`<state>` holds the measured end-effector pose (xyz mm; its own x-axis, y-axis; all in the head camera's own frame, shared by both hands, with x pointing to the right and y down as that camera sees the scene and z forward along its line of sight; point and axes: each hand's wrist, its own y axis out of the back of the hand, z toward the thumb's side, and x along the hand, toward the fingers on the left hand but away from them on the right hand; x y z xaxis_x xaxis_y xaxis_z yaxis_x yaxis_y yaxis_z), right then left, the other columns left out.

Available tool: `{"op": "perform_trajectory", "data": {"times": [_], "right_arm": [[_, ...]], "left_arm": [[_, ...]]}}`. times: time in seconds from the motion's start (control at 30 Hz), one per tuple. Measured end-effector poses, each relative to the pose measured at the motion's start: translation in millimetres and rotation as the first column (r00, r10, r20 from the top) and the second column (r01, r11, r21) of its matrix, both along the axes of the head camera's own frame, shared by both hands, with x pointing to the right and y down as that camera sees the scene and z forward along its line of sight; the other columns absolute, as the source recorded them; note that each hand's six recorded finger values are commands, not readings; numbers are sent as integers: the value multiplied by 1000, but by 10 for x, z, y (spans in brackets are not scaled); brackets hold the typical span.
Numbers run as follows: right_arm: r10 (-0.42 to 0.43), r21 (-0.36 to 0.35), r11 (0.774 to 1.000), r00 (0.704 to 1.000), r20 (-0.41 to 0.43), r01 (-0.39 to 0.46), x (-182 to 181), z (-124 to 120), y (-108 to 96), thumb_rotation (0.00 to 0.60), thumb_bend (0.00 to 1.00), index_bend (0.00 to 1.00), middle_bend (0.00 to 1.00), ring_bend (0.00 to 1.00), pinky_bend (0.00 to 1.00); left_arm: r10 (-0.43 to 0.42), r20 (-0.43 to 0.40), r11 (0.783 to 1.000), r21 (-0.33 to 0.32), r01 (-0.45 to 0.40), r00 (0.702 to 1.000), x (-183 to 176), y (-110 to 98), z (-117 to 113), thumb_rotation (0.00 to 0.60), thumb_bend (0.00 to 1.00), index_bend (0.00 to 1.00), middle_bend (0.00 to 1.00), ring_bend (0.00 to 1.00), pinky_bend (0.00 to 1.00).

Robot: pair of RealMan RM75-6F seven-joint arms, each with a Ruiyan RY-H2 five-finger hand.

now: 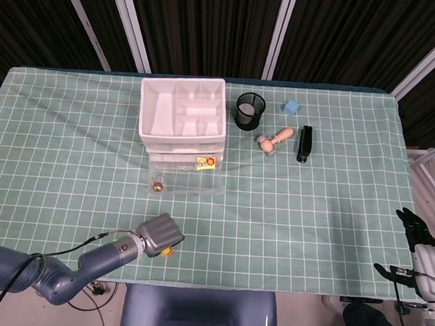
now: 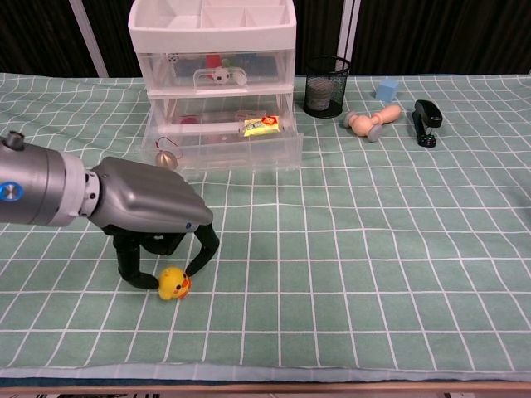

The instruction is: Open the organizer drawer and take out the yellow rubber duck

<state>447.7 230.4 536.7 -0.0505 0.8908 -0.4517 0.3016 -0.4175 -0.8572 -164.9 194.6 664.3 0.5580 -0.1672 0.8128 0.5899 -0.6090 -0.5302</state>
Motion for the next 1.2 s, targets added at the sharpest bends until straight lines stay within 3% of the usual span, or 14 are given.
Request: {"op": "perform_trajectory", "data": {"times": [0.2,0.5,0.77,0.87,1.03,1.13,1.2], "right_arm": [[-1,0,1000,1000,0,1,-4,0,2,600,56,0,0,0,218],[-2,1,1000,1000,1,2,-8,-5,6,600,57,0,0,0,218],[-10,2,1000,1000,-1,10,-20,-10,14,600,57,0,0,0,218],[-14,3,1000,1000,-4,14,-21,-15,20,600,57,0,0,0,218],[-43,12,999,998,-41,44,-10,-32,14,600,58,0,0,0,218],[-85,23,996,992,-91,87,-9,-41,7,600,56,0,0,0,218],[-107,23,994,987,-116,110,-19,-30,18,600,53,0,0,0,218]], "left_arm": [[15,27,1000,-6,-15,1000,-26,53,77,600,343,510,1000,1000,1000],[-18,15,999,32,17,1000,-25,-35,32,600,120,355,1000,1000,1000],[-69,-5,995,71,69,998,-66,-137,-77,600,91,279,972,973,1000],[-109,-25,989,100,111,994,-105,-189,-156,600,91,241,791,815,925],[-212,-90,957,184,225,973,-239,-299,-352,600,91,138,343,407,536],[-300,-149,912,245,329,942,-409,-351,-515,600,86,69,145,188,335],[-372,-187,866,282,412,909,-591,-356,-630,600,74,38,42,77,219]]}}
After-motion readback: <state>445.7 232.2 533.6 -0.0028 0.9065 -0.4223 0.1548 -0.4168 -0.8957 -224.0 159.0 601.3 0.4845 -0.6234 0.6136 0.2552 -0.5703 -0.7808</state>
